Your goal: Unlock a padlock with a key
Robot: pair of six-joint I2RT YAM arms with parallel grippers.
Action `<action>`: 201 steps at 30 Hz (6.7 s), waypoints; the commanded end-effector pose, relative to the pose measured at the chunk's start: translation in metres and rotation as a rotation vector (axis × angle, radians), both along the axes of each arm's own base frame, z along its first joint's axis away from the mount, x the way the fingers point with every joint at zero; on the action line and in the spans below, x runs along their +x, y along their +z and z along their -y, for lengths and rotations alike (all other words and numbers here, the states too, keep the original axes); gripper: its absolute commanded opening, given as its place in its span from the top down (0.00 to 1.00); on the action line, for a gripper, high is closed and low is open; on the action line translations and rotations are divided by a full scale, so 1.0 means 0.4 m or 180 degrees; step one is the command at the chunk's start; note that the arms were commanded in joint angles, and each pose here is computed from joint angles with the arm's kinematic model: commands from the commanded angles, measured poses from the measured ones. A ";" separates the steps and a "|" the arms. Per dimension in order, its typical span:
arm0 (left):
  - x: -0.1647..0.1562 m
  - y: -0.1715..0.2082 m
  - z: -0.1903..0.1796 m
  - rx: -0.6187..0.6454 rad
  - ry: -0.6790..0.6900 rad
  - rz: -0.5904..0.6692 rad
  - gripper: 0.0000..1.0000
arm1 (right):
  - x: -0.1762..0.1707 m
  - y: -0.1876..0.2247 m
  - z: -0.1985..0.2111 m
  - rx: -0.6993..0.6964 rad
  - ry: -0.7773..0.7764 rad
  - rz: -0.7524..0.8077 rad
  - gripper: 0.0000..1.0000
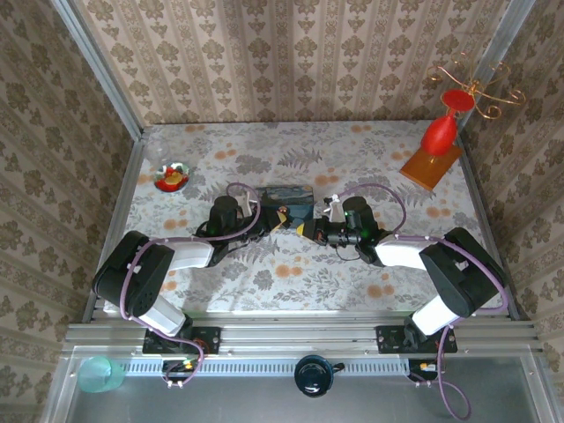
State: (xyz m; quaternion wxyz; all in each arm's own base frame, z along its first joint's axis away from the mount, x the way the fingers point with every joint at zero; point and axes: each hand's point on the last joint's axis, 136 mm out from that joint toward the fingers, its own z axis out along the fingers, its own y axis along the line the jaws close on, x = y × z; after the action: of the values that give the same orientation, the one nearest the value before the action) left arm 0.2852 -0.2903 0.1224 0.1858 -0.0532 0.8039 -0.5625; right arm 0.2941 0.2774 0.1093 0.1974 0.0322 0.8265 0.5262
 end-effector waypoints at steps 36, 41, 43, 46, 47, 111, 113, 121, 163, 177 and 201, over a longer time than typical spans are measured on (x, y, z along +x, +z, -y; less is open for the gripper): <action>0.001 0.076 0.024 -0.0402 -0.0152 0.0289 1.00 | 0.015 0.044 -0.006 -0.0008 0.0069 0.0189 1.00; 0.002 0.093 0.020 -0.0458 -0.0119 0.0318 1.00 | 0.017 0.045 0.002 0.0011 0.0022 0.0219 1.00; 0.002 0.097 0.021 -0.0460 -0.0129 0.0324 1.00 | 0.018 0.045 0.005 0.0010 0.0012 0.0218 1.00; 0.002 0.096 0.021 -0.0451 -0.0141 0.0318 1.00 | 0.018 0.048 0.008 0.0015 0.0004 0.0226 1.00; 0.002 0.095 0.021 -0.0450 -0.0137 0.0318 1.00 | 0.019 0.048 0.010 0.0015 0.0000 0.0227 1.00; -0.043 0.155 0.082 -0.0538 -0.0398 0.0415 1.00 | 0.054 0.045 0.004 0.0484 -0.0068 -0.0057 1.00; -0.042 0.153 0.080 -0.0498 -0.0392 0.0423 0.98 | 0.053 0.045 0.004 0.0466 -0.0056 -0.0054 1.00; -0.034 0.137 0.078 -0.0388 -0.0351 0.0428 0.93 | 0.031 0.044 -0.019 0.0459 0.0033 -0.0041 1.00; -0.017 0.104 0.095 -0.0388 -0.0189 0.0381 0.94 | 0.041 0.052 0.009 0.0641 -0.0291 -0.0158 1.00; -0.013 0.120 0.094 -0.0664 -0.0055 0.0532 1.00 | 0.064 0.073 0.046 0.0834 -0.0584 -0.0261 1.00; -0.038 0.136 0.122 -0.0685 -0.0114 0.0518 1.00 | 0.103 0.038 0.055 0.1113 -0.0763 -0.0376 1.00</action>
State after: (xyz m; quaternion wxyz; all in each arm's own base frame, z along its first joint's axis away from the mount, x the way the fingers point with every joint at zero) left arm 0.2982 -0.3170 0.1424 0.2513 -0.0800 0.7561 -0.5989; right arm 0.3142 0.2688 0.1234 0.1653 0.1559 0.7409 0.6320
